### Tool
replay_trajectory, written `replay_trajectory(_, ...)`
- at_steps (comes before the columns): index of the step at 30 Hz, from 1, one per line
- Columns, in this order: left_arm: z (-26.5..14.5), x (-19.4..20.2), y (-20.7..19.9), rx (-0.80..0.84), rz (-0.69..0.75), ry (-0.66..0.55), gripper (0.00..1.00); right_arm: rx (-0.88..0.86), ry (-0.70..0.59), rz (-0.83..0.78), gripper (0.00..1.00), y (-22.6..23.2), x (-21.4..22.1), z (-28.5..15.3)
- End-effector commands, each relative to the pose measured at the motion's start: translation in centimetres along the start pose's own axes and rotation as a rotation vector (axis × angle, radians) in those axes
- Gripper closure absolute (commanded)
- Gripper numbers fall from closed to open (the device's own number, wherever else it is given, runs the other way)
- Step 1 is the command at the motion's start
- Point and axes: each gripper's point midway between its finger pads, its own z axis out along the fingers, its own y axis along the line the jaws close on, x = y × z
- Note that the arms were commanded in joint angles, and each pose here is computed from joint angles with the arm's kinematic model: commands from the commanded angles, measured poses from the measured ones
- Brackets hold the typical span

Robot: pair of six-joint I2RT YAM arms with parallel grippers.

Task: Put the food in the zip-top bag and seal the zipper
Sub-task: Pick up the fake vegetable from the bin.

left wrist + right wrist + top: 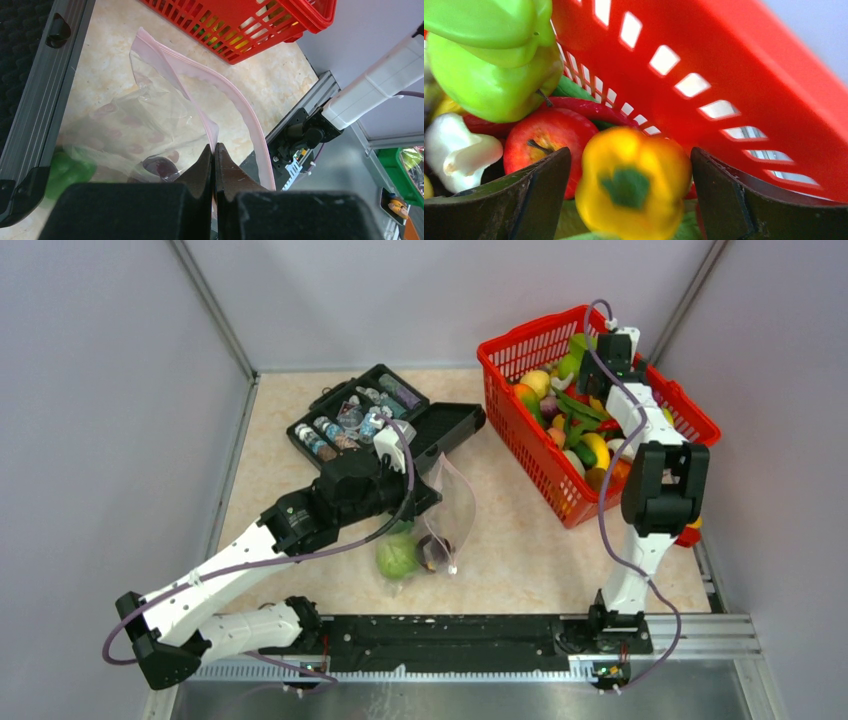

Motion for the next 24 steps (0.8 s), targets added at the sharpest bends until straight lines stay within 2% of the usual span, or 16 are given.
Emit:
replay_trajectory(1,0.0,-0.8,-0.5,0.017,0.019,-0.021,1.00,0.072,0.063,-0.040,0.18,-0.3,2.1,1.8)
replay_trajectory(7,0.0,-0.8,-0.4,0.010,0.012,-0.024,1.00,-0.002,0.043,-0.010,0.42,0.6,2.5,0.8)
replay_trajectory(10,0.0,-0.7,-0.4,0.011,0.012,-0.022,1.00,-0.043,0.009,0.017,0.50,0.8,1.6,-0.6)
replay_trajectory(14,0.0,-0.6,-0.4,0.011,0.009,-0.020,1.00,-0.165,-0.071,0.073,0.56,1.9,-0.9,-4.0)
replay_trajectory(17,-0.1,-0.8,-0.3,0.007,0.009,-0.027,1.00,-0.289,-0.140,0.121,0.56,3.1,-2.5,-6.7)
replay_trajectory(24,-0.2,-0.6,-0.1,-0.001,0.004,-0.027,1.00,-0.596,-0.133,0.152,0.54,6.6,-0.9,-12.3)
